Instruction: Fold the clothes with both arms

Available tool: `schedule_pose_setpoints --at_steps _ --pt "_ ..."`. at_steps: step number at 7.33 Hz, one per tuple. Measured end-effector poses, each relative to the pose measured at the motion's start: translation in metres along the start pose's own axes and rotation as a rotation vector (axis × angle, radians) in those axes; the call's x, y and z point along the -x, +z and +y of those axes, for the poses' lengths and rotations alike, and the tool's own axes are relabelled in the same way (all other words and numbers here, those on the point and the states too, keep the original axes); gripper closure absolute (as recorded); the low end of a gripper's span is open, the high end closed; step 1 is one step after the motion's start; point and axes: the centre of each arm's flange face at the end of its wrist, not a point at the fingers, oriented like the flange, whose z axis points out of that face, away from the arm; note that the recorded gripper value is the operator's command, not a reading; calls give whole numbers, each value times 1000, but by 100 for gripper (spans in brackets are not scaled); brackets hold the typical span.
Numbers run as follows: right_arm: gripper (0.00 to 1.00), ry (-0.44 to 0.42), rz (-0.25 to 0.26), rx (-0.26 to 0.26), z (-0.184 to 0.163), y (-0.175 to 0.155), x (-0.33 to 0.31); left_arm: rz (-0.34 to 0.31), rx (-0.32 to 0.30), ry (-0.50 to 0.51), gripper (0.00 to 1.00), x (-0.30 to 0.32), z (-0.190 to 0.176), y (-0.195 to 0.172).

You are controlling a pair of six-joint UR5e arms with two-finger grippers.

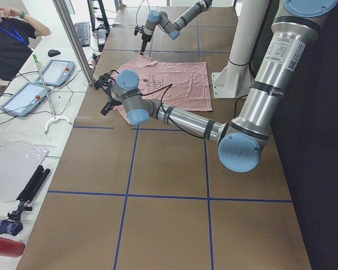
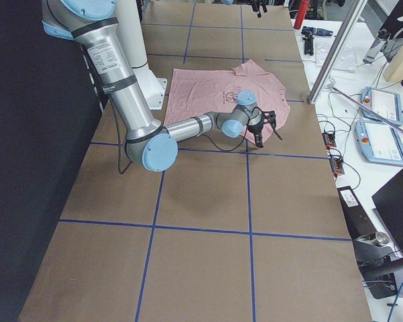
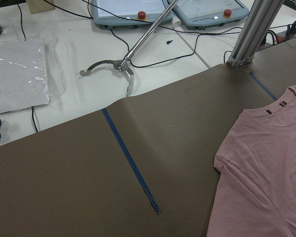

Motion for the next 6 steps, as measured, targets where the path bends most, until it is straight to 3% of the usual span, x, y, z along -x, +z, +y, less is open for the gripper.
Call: schedule_pose_setpoints --at_steps 6 --pt "49 6 1 18 12 8 6 -3 1 5 0 1 2 0"
